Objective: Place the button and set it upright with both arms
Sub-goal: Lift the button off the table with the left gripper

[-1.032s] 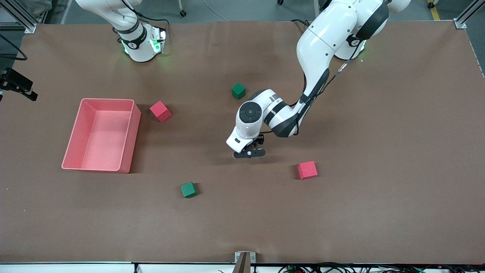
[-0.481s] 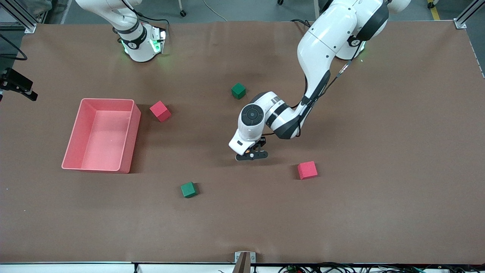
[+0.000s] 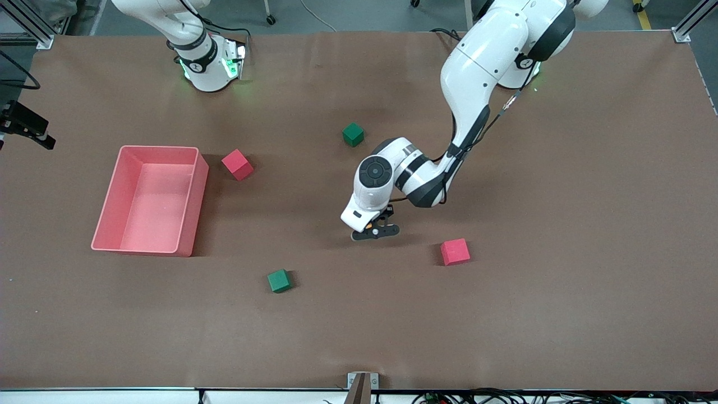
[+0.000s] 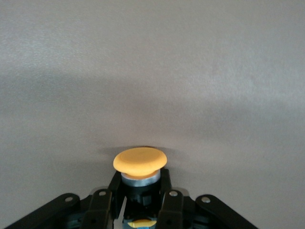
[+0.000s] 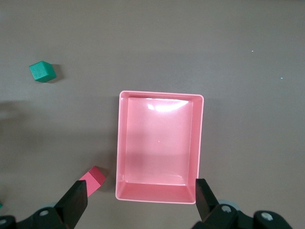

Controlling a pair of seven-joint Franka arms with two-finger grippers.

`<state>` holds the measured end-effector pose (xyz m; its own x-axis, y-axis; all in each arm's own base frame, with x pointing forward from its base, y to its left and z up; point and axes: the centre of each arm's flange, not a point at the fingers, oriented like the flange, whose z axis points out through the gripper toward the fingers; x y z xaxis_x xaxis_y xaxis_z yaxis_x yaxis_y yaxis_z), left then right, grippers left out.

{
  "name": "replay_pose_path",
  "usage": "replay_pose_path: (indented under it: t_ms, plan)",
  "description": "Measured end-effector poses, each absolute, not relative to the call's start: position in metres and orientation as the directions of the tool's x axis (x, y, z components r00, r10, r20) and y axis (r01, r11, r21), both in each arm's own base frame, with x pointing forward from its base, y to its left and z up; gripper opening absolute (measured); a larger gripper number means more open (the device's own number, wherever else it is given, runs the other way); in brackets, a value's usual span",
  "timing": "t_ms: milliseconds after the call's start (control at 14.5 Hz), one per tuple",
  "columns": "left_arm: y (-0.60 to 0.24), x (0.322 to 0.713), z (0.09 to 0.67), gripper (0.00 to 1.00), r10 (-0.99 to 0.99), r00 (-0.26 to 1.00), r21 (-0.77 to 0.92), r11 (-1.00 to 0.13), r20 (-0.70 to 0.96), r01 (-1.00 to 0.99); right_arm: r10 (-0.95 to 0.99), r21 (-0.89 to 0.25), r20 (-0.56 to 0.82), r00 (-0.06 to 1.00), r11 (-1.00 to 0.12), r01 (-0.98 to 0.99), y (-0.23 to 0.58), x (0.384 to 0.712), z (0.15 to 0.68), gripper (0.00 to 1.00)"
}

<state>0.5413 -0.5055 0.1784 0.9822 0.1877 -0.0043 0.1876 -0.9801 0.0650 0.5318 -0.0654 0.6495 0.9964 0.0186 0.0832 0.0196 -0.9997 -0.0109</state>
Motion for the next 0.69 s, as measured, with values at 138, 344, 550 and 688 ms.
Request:
replay_pose_path:
  t_ms: [138,344,550,688]
  plan:
    - [-0.507,0.545,0.185,0.33,0.25,0.968,0.076,-0.965,0.001,0.249,0.019,-0.011,0.086,0.996,-1.0,0.02,-0.065,0.532,0.65,1.0]
    - [-0.501,0.554,0.203,0.33,0.347,0.938,0.06,-0.936,0.005,0.346,0.019,-0.01,0.088,0.996,-1.0,0.02,-0.065,0.532,0.65,1.0]
    - [-0.486,0.558,0.24,0.33,0.446,0.895,-0.027,-0.895,-0.008,0.446,0.019,-0.01,0.088,0.996,-1.0,0.02,-0.065,0.532,0.65,1.0]
    - [-0.463,0.569,0.286,0.33,0.551,0.834,-0.068,-0.832,0.001,0.55,0.019,-0.01,0.086,0.996,-1.0,0.02,-0.065,0.532,0.649,1.0]
